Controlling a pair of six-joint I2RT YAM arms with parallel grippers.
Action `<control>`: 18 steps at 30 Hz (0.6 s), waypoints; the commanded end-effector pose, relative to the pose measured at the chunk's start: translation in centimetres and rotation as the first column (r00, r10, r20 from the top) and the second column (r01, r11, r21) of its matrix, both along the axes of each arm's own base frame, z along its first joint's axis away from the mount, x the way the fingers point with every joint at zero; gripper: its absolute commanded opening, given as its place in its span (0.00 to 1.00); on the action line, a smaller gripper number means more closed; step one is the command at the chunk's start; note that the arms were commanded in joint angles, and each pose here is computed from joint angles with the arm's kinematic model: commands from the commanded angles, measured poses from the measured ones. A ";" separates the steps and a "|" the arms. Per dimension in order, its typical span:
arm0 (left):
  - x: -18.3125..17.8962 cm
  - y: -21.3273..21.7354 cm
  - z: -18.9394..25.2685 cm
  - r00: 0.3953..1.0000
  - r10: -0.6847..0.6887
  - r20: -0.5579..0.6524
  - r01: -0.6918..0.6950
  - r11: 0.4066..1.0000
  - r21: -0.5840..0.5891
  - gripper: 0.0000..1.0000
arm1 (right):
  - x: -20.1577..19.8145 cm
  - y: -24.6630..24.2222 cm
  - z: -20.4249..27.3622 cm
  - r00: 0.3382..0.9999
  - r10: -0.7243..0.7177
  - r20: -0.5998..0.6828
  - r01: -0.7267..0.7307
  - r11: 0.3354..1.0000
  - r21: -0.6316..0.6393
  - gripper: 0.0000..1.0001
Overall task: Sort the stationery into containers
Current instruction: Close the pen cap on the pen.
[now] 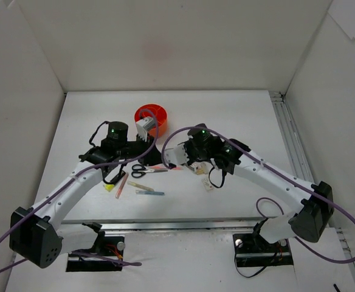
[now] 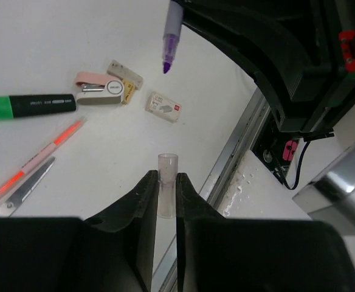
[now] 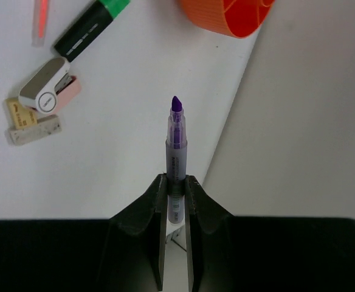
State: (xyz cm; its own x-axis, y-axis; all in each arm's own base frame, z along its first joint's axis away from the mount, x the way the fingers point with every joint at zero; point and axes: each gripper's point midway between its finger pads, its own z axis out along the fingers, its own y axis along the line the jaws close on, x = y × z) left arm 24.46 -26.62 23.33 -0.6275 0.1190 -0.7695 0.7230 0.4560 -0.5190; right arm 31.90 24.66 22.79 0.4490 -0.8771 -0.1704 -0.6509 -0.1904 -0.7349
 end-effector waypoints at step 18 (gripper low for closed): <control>-3.3 0.0 1.0 0.980 -0.180 -0.080 0.165 0.972 -0.167 0.00 | -4.6 2.3 1.1 0.955 0.256 0.149 -0.246 0.966 -0.079 0.00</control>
State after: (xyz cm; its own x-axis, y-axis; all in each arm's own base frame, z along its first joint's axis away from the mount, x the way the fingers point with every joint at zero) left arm 21.36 -25.77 21.78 -0.7376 0.1272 -0.6631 0.6624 0.3267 -0.6742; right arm 26.64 26.23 23.42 0.6730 -0.7371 -0.0606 -0.4896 -0.3826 -0.7836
